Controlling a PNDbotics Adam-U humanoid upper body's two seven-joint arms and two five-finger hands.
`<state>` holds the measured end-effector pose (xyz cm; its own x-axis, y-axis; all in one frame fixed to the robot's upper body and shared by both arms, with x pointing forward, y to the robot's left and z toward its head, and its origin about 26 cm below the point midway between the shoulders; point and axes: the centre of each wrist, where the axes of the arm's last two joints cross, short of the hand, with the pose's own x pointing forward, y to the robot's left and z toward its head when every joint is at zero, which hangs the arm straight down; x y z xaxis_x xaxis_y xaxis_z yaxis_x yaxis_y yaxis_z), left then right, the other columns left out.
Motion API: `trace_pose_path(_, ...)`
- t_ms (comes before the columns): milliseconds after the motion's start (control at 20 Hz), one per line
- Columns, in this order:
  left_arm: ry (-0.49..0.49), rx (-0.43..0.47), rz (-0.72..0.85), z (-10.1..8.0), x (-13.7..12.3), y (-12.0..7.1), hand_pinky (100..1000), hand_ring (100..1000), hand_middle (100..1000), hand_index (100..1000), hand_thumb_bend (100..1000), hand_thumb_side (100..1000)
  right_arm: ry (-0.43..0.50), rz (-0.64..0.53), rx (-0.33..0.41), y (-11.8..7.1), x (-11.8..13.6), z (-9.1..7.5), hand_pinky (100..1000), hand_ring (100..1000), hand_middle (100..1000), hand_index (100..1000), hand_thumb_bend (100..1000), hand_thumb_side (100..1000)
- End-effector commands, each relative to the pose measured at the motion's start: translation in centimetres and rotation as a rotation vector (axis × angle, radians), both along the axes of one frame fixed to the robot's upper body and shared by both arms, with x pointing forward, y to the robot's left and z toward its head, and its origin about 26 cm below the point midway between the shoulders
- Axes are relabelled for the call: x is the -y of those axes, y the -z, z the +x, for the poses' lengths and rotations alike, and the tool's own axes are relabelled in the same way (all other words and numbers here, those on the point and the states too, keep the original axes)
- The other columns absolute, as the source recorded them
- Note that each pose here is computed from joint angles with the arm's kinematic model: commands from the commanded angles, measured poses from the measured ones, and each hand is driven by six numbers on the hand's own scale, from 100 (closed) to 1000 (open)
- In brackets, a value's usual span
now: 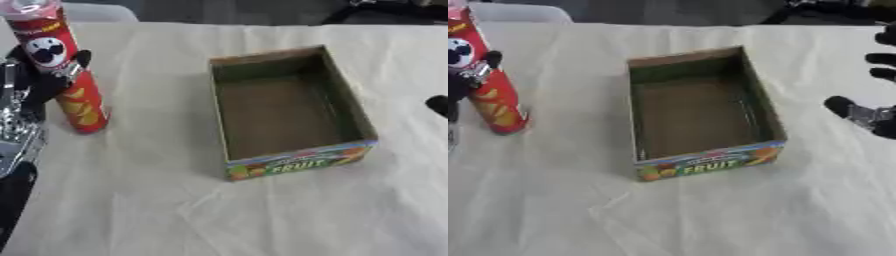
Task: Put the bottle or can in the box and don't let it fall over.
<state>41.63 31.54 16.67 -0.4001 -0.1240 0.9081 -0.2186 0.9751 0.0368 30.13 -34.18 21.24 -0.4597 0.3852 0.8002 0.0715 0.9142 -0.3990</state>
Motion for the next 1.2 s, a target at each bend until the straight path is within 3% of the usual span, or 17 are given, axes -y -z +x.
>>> trace_pose_path(50,0.006,0.064,0.026,-0.1,0.1,-1.9,172,258,143,229,100,100,0.01,-0.018,0.021,-0.8,0.2,-0.1,856,846,888,921,655,100)
trace_pose_path(400,0.068,0.134,0.06,-0.5,1.8,-4.5,152,214,100,177,100,100,0.015,-0.019,0.02,-0.8,0.3,-0.1,856,846,889,921,649,100)
trace_pose_path(650,0.17,0.19,0.075,-0.8,4.8,-7.5,159,222,100,177,100,100,0.011,-0.022,0.018,-0.8,0.2,0.0,857,848,890,922,650,100)
trace_pose_path(1200,0.504,0.289,0.067,-3.1,16.1,-12.9,175,232,100,183,100,100,0.006,-0.04,0.024,-1.3,0.1,0.1,871,861,895,927,668,100)
